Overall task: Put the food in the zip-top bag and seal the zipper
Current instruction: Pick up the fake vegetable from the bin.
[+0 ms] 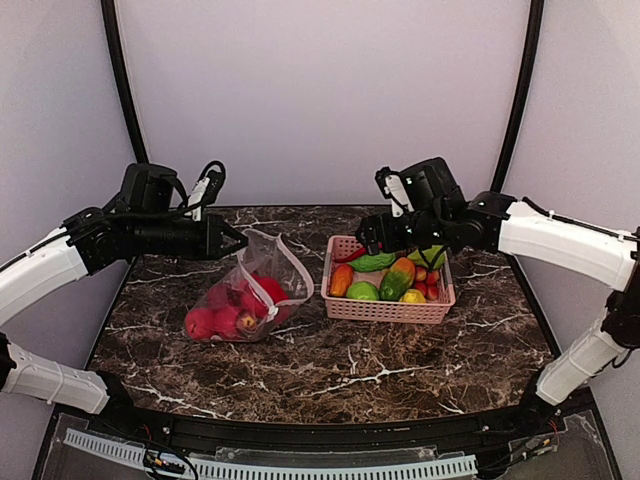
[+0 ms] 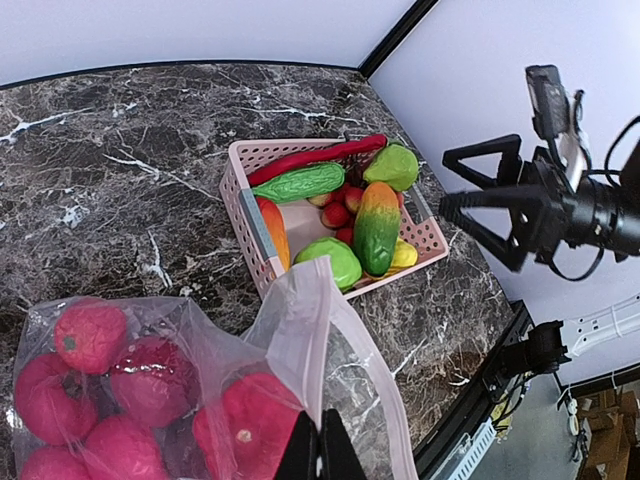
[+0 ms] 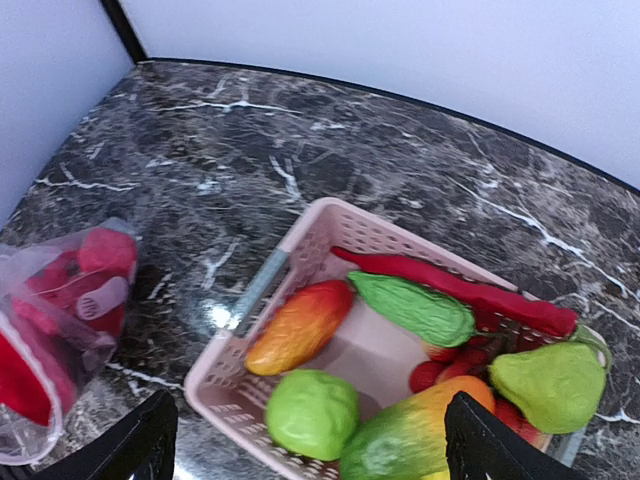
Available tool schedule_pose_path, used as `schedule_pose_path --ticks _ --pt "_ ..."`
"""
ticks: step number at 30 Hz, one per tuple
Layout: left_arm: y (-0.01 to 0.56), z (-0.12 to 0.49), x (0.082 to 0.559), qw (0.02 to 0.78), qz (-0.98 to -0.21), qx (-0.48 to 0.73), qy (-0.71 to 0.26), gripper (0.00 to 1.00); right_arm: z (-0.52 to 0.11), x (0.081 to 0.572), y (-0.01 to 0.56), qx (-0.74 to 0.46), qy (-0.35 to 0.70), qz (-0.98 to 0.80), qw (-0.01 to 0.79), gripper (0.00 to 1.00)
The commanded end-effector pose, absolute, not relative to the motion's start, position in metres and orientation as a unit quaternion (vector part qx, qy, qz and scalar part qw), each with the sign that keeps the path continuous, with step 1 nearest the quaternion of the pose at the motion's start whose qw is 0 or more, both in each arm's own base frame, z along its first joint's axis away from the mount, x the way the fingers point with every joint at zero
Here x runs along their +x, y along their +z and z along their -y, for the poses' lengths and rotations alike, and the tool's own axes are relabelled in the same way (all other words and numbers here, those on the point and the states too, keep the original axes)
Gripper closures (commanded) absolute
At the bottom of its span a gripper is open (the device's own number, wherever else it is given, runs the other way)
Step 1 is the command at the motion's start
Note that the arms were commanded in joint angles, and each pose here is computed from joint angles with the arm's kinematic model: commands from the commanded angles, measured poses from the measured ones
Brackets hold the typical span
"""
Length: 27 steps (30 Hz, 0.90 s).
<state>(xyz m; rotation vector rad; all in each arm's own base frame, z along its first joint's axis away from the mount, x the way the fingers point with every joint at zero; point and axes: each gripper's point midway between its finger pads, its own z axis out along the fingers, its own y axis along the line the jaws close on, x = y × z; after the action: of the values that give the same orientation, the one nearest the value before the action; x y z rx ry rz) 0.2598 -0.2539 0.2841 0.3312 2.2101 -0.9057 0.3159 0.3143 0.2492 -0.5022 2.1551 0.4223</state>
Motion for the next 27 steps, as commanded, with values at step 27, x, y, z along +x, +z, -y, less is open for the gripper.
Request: schedule_pose_path --ticks 27 --pt "0.272 0.229 0.269 0.356 -0.869 0.1 -0.328 0.99 -0.189 0.467 0.135 -0.295 0.172 -0.889 0.304 0.35"
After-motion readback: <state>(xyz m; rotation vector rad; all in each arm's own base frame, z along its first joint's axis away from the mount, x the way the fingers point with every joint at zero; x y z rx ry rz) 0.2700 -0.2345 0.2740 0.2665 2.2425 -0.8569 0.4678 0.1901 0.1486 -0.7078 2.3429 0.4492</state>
